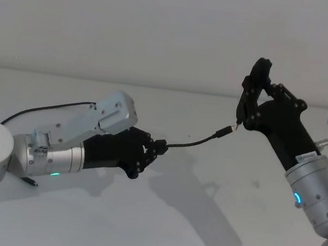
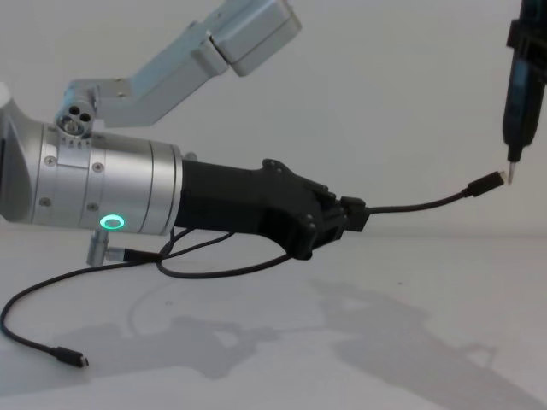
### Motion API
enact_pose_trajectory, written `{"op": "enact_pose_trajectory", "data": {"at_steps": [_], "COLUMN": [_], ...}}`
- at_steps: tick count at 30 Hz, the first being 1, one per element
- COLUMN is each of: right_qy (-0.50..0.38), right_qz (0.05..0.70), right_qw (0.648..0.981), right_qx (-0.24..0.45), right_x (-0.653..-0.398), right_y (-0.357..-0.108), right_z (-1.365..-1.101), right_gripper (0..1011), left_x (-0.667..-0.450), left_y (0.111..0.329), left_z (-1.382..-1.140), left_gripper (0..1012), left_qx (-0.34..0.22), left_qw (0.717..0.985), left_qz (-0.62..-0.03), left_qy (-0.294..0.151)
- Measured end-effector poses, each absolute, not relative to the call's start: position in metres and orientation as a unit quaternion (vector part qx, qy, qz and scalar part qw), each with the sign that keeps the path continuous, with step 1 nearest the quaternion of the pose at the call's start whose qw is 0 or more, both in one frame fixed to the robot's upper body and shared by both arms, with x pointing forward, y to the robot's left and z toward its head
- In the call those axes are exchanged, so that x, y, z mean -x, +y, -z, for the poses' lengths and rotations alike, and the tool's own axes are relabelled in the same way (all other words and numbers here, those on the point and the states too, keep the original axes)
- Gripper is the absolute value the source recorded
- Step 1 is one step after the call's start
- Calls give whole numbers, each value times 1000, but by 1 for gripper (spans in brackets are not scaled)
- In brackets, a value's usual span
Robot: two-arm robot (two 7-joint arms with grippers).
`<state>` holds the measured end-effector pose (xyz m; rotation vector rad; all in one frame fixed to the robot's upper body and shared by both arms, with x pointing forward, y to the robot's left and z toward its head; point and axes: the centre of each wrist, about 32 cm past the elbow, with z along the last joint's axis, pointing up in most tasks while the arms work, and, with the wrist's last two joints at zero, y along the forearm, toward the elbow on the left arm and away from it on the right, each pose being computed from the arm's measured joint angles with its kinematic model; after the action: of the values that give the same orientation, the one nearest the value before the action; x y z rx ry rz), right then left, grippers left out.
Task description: Pick up the data cable with the one hand.
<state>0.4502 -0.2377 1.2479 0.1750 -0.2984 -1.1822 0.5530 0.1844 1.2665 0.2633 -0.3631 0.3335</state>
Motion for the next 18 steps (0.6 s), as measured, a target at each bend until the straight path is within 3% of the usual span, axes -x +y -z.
{"op": "enact_pose_trajectory", "data": {"at_steps": [18], "right_qy": [-165], "right_qz": [551], "right_qw": [813], "right_qx": [-87], "right_x": [-449], "right_y": [-242], "right_z": [-1264], "right_gripper": [274], "left_x": [-551], "left_y": [185], "left_z": [-1271], "left_gripper": [39], "left_qx": [-121], "left_qw": [961], "left_qz": [-160], "left_qy": [-188]}}
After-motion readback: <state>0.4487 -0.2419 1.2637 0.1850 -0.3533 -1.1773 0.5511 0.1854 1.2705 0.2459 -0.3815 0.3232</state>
